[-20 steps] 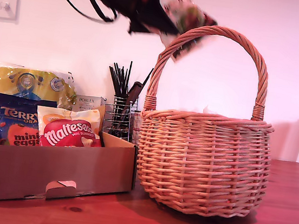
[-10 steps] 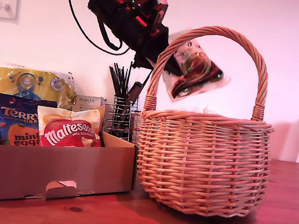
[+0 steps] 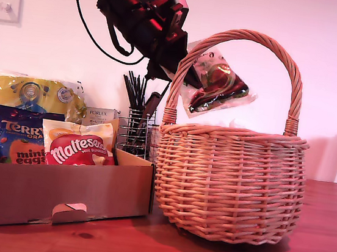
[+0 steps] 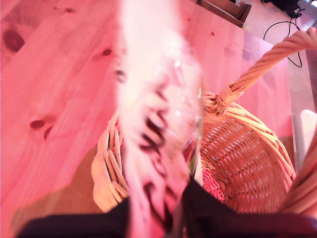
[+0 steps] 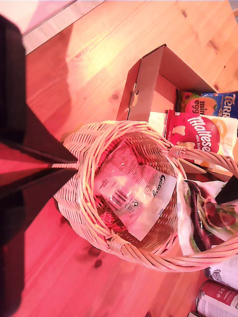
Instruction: Move the bags of Easter eggs from the cardboard box on the left into the woven basket on the right side.
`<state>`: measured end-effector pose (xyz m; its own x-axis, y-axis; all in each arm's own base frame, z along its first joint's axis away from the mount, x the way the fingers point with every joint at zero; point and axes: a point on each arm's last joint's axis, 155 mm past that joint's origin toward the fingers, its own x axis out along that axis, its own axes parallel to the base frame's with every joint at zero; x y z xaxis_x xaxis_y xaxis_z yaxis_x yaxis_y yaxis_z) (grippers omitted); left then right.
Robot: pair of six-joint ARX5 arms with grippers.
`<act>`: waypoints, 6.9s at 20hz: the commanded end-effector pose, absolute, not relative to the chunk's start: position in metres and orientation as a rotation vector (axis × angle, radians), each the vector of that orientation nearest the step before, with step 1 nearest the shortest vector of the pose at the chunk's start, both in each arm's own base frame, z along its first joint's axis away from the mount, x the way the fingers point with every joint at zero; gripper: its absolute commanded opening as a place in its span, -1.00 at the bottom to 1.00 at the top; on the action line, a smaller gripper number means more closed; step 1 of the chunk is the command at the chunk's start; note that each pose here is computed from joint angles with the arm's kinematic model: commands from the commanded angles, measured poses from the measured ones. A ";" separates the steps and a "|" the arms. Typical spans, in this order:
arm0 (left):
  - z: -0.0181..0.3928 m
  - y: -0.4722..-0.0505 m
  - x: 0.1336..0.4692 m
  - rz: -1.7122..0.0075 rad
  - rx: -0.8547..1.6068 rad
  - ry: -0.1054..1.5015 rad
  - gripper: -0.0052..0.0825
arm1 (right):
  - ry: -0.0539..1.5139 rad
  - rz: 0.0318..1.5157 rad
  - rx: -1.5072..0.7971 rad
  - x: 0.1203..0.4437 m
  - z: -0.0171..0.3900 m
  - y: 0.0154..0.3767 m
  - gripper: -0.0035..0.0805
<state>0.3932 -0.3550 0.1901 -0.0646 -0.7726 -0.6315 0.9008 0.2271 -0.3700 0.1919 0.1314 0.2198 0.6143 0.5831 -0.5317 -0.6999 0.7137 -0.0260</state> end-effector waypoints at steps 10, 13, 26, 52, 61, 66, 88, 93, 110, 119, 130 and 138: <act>0.202 -0.362 0.387 -1.438 0.177 0.828 -0.39 | 0.488 0.758 -0.248 0.192 0.230 0.134 -0.95; 0.215 -0.349 0.407 -1.376 0.217 0.780 -0.49 | 0.489 0.758 -0.248 0.192 0.230 0.134 -0.95; 0.284 -0.248 0.443 -0.983 0.326 0.755 -0.93 | 0.514 0.745 -0.239 0.211 0.224 0.137 -0.95; 0.267 -0.222 0.494 -0.644 0.220 0.758 -0.93 | 0.445 0.602 -0.262 0.236 0.239 0.120 -0.95; 0.199 -0.220 0.454 -0.674 0.195 0.751 -0.93 | 0.448 0.583 -0.268 0.238 0.238 0.117 -0.95; 0.196 -0.184 0.414 -0.753 0.194 0.654 -0.93 | 0.447 0.584 -0.267 0.238 0.238 0.117 -0.95; 0.171 -0.115 0.474 -0.765 0.472 0.428 0.50 | 0.453 0.603 -0.262 0.235 0.237 0.120 -0.95; 0.133 -0.117 0.482 -0.800 0.420 0.551 0.50 | 0.456 0.608 -0.260 0.235 0.236 0.121 -0.95; 0.060 -0.160 0.416 -0.991 0.355 0.934 0.25 | 0.456 0.610 -0.261 0.237 0.236 0.122 -0.95; 0.066 -0.184 0.393 -1.071 0.280 0.988 0.03 | 0.456 0.615 -0.259 0.237 0.236 0.123 -0.95; 0.079 -0.224 0.346 -1.134 0.195 1.171 -0.08 | 0.455 0.616 -0.259 0.237 0.236 0.123 -0.95; 0.060 -0.240 0.332 -1.049 0.412 1.234 -0.31 | 0.455 0.623 -0.258 0.236 0.236 0.124 -0.95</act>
<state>0.3367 -0.2423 0.0736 -0.0051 -0.4453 -0.8954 0.8360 0.4894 -0.2482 0.2358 0.1220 0.2265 0.7119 0.4891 -0.5040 -0.6067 0.7898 -0.0904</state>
